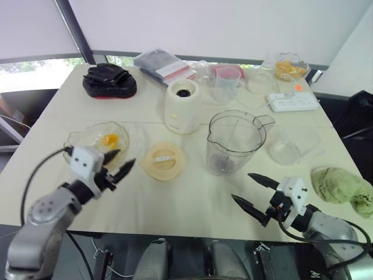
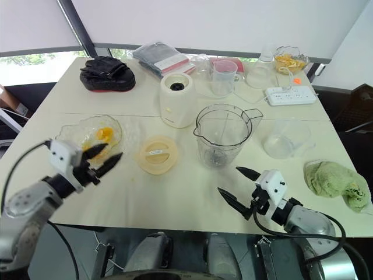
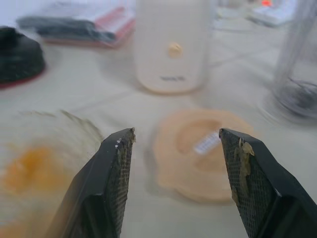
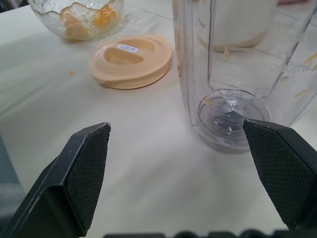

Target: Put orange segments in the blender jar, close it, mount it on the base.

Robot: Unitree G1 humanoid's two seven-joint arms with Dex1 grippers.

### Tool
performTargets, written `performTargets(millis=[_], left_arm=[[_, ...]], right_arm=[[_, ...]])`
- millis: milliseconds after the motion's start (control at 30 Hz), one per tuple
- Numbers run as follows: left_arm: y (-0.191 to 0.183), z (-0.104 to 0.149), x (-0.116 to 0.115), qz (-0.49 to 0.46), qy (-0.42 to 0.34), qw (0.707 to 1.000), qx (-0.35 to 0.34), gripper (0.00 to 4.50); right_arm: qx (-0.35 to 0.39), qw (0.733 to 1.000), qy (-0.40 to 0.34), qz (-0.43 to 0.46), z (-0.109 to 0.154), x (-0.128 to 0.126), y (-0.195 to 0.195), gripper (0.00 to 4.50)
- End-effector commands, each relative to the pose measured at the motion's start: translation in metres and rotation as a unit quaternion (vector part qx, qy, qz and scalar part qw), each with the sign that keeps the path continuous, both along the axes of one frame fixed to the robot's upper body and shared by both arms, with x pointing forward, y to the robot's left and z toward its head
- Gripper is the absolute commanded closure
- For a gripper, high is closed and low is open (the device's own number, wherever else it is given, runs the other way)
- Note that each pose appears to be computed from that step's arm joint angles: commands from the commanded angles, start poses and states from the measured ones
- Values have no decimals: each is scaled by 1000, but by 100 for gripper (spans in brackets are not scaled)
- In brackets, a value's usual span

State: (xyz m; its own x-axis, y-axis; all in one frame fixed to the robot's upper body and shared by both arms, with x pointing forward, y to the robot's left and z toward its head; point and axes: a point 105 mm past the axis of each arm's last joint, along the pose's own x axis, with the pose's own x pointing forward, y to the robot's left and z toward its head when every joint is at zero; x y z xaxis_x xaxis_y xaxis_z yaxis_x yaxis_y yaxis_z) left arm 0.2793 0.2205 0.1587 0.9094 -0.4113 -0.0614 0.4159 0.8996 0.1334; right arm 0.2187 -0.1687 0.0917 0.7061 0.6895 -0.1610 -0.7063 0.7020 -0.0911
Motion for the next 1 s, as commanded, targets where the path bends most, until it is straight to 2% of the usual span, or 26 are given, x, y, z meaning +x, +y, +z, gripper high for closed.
performTargets(millis=[33, 167, 467, 733, 1000], left_arm=[[28, 21, 15, 52, -10, 999, -6, 165], [56, 21, 35, 110, 18, 994, 3, 165], [97, 0, 76, 220, 81, 968, 93, 165], [96, -33, 98, 253, 148, 955, 46, 165], [87, -58, 104, 266, 193, 944, 18, 165]], right_arm=[[6, 1000, -20, -5, 2, 0, 4, 5], [10, 1000, -22, -7, 0, 0, 9, 5], [8, 1000, -25, -11, -1, 1, 10, 5], [-8, 1000, -20, 0, 0, -1, 6, 5], [-17, 1000, -22, 0, 4, 3, 2, 5]])
